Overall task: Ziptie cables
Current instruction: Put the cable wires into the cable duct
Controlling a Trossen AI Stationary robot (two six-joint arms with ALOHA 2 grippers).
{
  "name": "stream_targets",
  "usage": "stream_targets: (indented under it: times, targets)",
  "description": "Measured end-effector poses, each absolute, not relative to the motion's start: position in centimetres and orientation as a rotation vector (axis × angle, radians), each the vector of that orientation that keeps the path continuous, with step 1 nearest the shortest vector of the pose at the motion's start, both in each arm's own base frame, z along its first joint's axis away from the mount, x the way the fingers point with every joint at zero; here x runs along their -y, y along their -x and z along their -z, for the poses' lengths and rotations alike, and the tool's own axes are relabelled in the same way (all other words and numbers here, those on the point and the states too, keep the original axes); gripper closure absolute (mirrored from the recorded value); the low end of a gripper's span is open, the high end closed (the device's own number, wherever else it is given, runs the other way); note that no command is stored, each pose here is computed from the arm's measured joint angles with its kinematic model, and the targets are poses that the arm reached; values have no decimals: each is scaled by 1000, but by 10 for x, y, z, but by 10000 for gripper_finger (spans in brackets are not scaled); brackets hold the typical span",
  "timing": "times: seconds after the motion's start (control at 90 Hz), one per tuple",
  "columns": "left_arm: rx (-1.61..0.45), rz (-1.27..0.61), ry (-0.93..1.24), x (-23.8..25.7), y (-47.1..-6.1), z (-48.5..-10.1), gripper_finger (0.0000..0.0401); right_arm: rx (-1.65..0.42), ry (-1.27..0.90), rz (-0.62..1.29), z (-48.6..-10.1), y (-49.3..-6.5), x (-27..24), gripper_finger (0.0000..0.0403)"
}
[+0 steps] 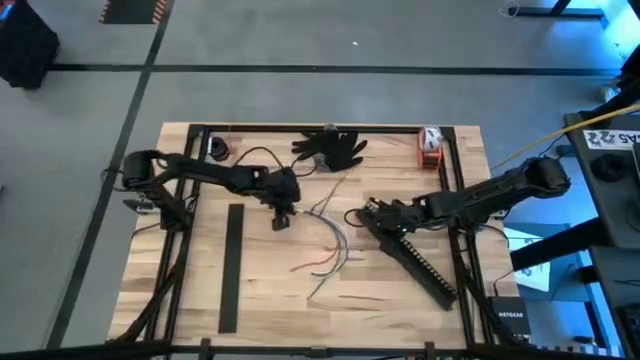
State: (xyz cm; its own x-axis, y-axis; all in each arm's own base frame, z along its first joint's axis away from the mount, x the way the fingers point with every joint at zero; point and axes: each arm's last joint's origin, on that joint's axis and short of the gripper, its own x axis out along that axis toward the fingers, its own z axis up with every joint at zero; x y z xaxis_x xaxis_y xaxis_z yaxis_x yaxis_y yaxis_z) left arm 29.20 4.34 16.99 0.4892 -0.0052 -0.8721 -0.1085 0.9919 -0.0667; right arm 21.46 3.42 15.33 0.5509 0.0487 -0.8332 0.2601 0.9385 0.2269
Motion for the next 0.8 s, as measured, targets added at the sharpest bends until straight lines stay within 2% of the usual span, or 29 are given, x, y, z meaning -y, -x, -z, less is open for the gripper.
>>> stream_targets:
  times: [0.3, 0.467, 0.689, 0.8]
  targets:
    - [-1114, -98, 206, -25, -265, -200, 364, -848, -47, 52, -138, -248, -35, 381]
    - [-1150, -117, 239, -18, -245, -215, 364, -851, 94, 29, -135, -277, -31, 381]
    - [-1085, -154, 275, -12, -221, -243, 364, -842, 123, 53, -148, -313, -18, 378]
    - [-1016, -165, 271, -10, -211, -256, 364, -870, 111, 46, -159, -321, -14, 349]
